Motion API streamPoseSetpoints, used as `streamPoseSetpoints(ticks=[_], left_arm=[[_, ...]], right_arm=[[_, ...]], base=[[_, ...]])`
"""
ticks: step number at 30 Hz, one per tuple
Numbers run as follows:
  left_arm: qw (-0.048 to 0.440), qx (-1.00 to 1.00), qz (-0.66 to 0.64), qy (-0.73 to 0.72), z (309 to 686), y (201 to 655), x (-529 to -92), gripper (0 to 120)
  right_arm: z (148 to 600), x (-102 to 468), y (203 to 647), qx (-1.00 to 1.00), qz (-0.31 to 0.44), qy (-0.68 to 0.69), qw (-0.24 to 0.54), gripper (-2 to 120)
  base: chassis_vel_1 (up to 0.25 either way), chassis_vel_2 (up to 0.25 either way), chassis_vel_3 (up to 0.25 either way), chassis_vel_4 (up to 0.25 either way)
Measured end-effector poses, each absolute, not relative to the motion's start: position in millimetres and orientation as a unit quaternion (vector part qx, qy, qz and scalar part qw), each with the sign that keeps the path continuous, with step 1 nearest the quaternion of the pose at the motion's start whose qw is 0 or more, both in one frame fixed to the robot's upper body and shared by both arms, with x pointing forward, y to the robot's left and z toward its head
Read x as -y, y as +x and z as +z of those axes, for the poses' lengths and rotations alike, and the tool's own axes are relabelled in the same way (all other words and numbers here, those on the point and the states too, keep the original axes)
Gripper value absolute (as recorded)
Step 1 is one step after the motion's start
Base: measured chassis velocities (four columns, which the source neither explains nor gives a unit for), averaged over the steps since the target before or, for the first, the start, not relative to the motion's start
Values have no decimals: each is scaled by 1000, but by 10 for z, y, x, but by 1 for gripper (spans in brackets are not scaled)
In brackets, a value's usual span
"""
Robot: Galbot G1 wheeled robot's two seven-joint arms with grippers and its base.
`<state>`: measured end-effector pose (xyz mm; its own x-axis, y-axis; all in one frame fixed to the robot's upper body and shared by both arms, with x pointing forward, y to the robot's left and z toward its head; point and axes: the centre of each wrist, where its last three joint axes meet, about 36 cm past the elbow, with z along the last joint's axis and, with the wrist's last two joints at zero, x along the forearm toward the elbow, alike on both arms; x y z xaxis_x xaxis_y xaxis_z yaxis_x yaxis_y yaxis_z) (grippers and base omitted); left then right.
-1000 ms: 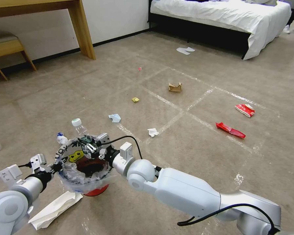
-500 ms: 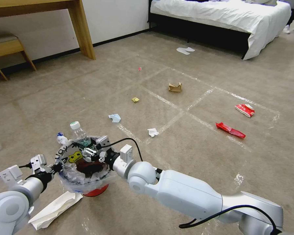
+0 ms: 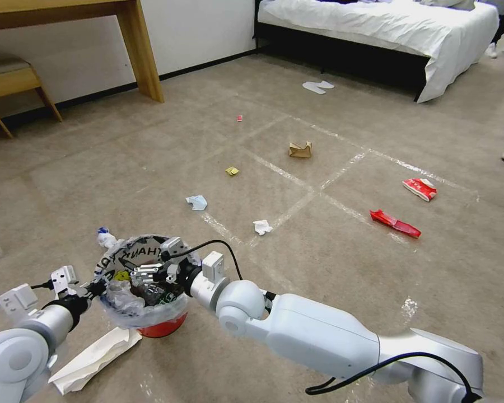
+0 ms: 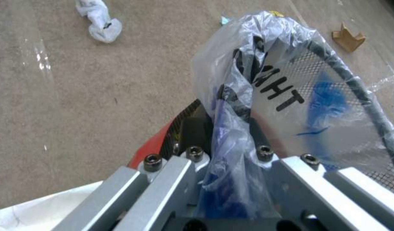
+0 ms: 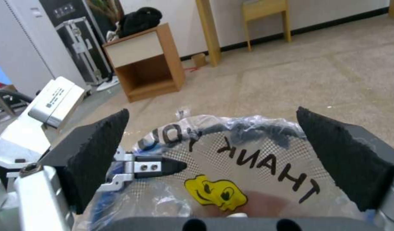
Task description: Pick up the trash bin and place the garbage on the floor into it.
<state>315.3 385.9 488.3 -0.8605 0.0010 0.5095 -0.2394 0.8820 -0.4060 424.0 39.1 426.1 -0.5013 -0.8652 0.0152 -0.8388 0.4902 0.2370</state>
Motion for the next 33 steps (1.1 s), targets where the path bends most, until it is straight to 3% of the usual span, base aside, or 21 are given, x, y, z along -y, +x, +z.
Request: streamPoseSetpoints(ticks=[12, 20, 29, 32, 33], left_arm=[[257, 936, 233, 66, 4859, 3154, -3859, 5], [255, 936, 233, 67, 4851, 3151, -3861, 5], [251, 937, 232, 69, 4834, 3150, -3862, 5], [250, 937, 232, 70, 4832, 3150, -3860, 5], [249, 938, 232, 71, 4828, 3149, -3857, 5]], right_arm=[[4421, -355, 4289, 864, -118, 488, 43, 99], [4938, -242, 4420, 858, -182, 480, -19, 100], [5424, 305, 4654, 853, -237, 447, -128, 99], [5544, 584, 4729, 857, -240, 429, -154, 99], [5656, 930, 4795, 865, -235, 405, -178, 99]], base=[[0, 0, 0, 0], [0, 0, 0, 0], [0, 0, 0, 0], [0, 0, 0, 0], [0, 0, 0, 0]])
